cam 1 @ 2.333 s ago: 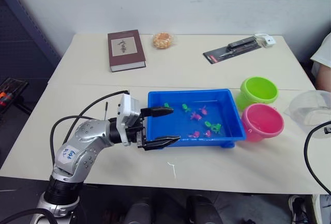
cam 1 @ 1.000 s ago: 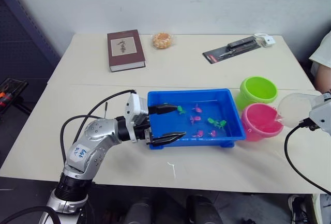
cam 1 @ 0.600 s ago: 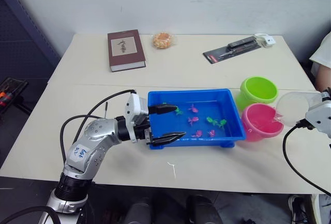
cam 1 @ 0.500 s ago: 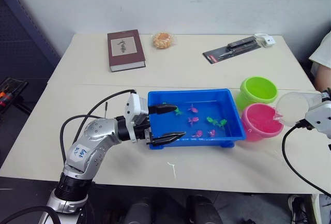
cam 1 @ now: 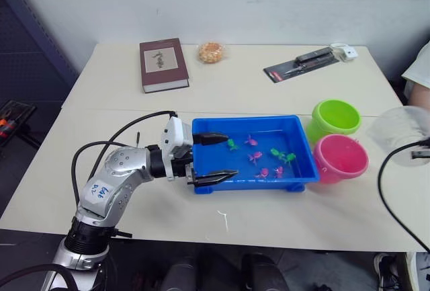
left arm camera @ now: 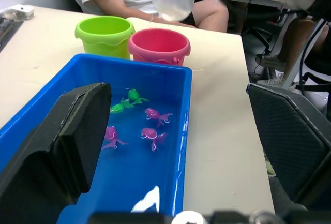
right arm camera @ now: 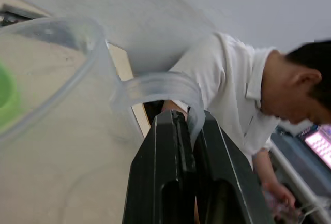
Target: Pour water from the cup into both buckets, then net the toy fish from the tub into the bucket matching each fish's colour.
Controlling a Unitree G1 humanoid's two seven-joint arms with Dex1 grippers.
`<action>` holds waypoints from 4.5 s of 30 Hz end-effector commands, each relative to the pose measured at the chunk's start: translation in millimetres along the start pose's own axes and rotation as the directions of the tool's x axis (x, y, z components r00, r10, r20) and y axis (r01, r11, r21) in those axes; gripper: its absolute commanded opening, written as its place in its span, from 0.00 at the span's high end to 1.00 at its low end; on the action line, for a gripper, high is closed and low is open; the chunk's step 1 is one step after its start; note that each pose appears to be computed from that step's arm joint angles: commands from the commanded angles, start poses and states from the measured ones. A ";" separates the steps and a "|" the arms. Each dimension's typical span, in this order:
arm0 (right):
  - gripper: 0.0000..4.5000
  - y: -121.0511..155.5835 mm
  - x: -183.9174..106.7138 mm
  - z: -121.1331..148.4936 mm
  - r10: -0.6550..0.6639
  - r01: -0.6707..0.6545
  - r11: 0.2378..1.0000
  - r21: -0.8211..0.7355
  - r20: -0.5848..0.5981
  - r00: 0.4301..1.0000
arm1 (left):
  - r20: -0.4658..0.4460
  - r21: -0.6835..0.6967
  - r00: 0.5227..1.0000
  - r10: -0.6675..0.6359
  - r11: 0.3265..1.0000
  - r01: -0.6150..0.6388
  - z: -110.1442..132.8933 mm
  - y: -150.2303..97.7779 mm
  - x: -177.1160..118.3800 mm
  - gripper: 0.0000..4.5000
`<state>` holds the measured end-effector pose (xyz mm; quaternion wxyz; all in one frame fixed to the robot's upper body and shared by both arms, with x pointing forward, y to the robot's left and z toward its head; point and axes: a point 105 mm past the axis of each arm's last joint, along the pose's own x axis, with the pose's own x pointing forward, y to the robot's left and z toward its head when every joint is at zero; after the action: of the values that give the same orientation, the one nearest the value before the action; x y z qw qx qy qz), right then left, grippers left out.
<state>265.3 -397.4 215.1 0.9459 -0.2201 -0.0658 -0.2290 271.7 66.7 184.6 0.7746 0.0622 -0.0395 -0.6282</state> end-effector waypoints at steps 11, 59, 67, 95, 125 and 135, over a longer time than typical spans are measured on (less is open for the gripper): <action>1.00 17.5 45.6 44.0 0.079 -0.067 0.976 -0.205 0.049 0.996 | 0.101 0.037 0.987 0.127 0.991 -0.131 13.7 13.2 12.8 0.00; 1.00 73.6 84.3 78.1 0.212 0.212 0.544 -0.812 0.378 0.901 | 0.079 0.039 0.995 0.068 0.997 -0.071 7.8 1.1 27.1 0.00; 1.00 67.1 81.0 71.4 0.131 0.145 0.739 -0.658 0.351 0.927 | 0.095 0.039 0.993 0.074 0.996 -0.078 11.4 5.2 27.5 0.00; 1.00 13.3 -3.8 -114.1 -0.222 0.381 0.697 0.607 -0.322 0.920 | 0.048 0.027 0.974 -0.219 0.976 0.218 25.9 -30.5 -1.9 0.00; 0.03 109.9 -131.7 44.2 0.801 -0.811 0.551 0.194 0.151 0.580 | -0.172 -0.007 0.667 0.725 0.676 -0.737 -34.1 -4.6 -203.1 0.00; 0.03 154.2 -149.2 58.7 0.913 -0.992 0.129 -0.011 0.392 0.114 | -0.332 0.005 0.216 0.918 0.231 -0.973 -84.4 -22.4 -287.4 0.00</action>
<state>206.1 -188.3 172.2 0.8746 -0.1073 -0.0680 0.4679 202.9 341.3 93.5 0.9937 0.0178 0.1062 -0.0323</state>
